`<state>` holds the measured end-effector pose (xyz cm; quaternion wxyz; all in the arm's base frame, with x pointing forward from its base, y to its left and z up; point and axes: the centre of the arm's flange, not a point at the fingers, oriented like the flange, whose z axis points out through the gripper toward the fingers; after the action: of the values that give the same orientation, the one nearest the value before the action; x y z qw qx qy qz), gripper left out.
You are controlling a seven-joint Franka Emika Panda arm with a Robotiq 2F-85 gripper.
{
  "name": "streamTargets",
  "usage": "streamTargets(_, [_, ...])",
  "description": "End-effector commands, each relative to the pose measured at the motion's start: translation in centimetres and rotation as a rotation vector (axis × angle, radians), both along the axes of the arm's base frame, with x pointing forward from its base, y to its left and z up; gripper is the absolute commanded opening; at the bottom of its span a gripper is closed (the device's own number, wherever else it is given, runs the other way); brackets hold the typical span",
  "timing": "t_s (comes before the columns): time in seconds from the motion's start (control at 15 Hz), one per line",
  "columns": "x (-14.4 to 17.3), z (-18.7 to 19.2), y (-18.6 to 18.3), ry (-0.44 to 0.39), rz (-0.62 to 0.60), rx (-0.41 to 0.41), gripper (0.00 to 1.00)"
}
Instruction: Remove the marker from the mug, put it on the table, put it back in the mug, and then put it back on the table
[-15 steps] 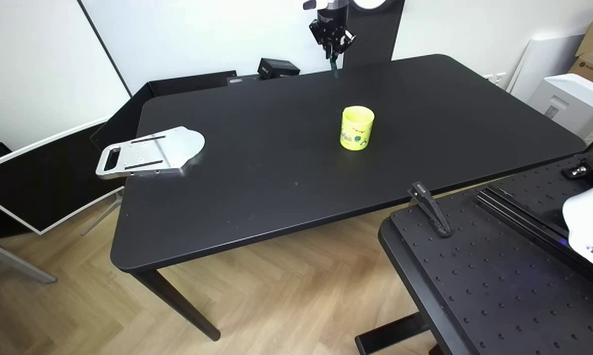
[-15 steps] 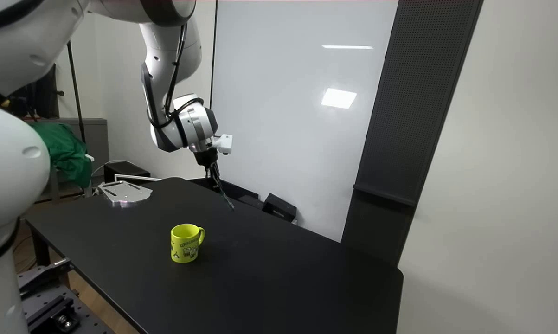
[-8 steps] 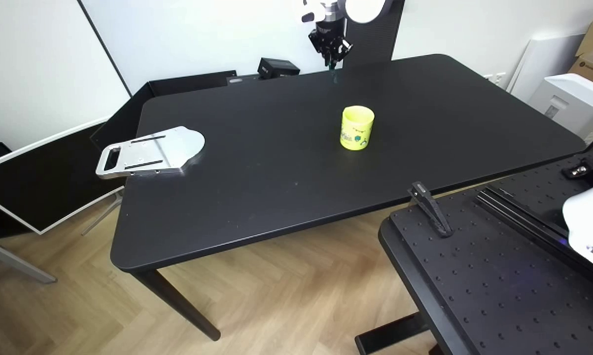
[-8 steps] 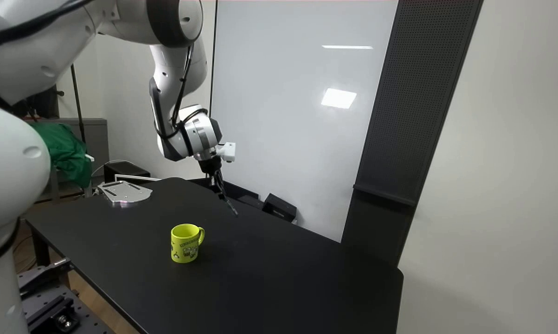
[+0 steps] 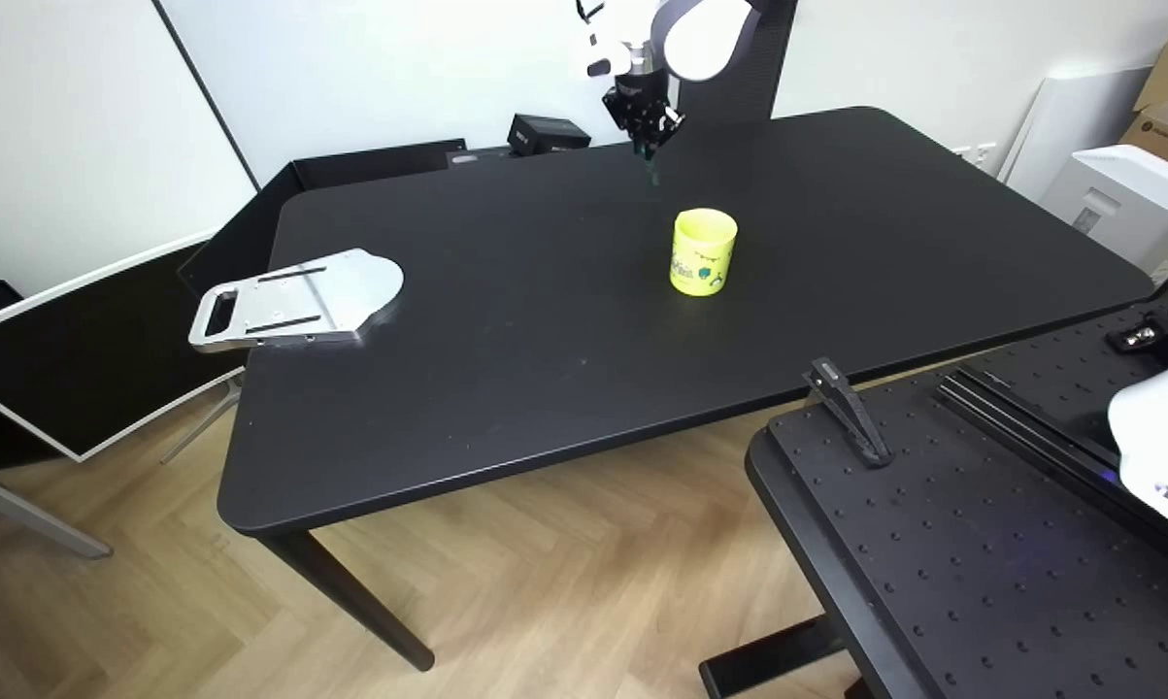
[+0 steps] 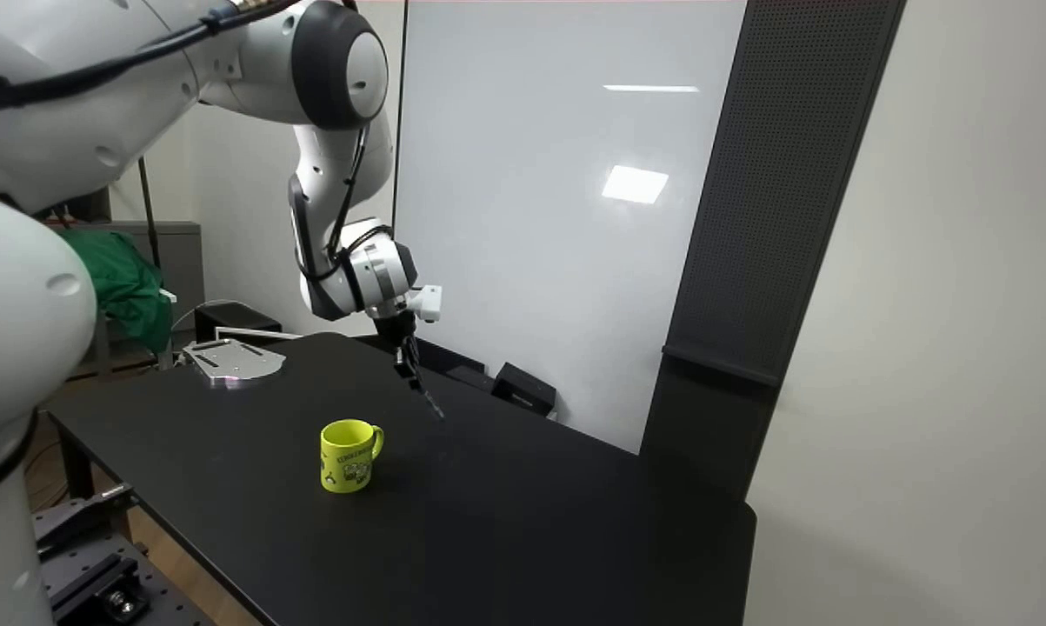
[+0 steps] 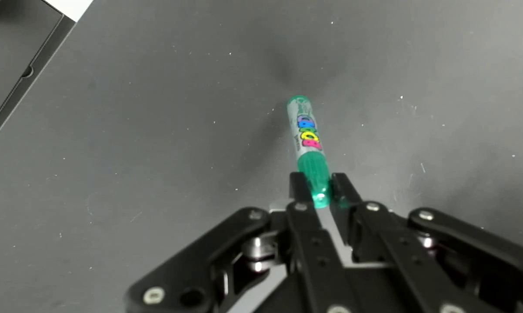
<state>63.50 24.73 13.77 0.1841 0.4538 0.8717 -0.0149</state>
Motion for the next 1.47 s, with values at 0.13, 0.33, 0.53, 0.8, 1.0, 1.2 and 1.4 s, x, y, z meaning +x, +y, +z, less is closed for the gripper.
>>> streamTargets(0.13, [1.5,-2.1,1.1,0.011,-0.041,0.01,0.05])
streamTargets(0.33, [1.7,-3.0,1.1,0.028,-0.058,0.031,0.05])
streamTargets(0.53, [2.2,-3.9,0.3,0.031,-0.083,0.045,0.05])
streamTargets(0.8, [2.8,-5.3,-0.8,0.069,-0.124,0.08,0.05])
streamTargets(1.0, [3.2,-6.5,-1.5,0.111,-0.159,0.119,0.05])
streamTargets(1.2, [3.4,-7.3,-1.7,0.132,-0.185,0.142,0.05])
streamTargets(1.4, [3.6,-7.6,-1.8,0.14,-0.204,0.154,0.1])
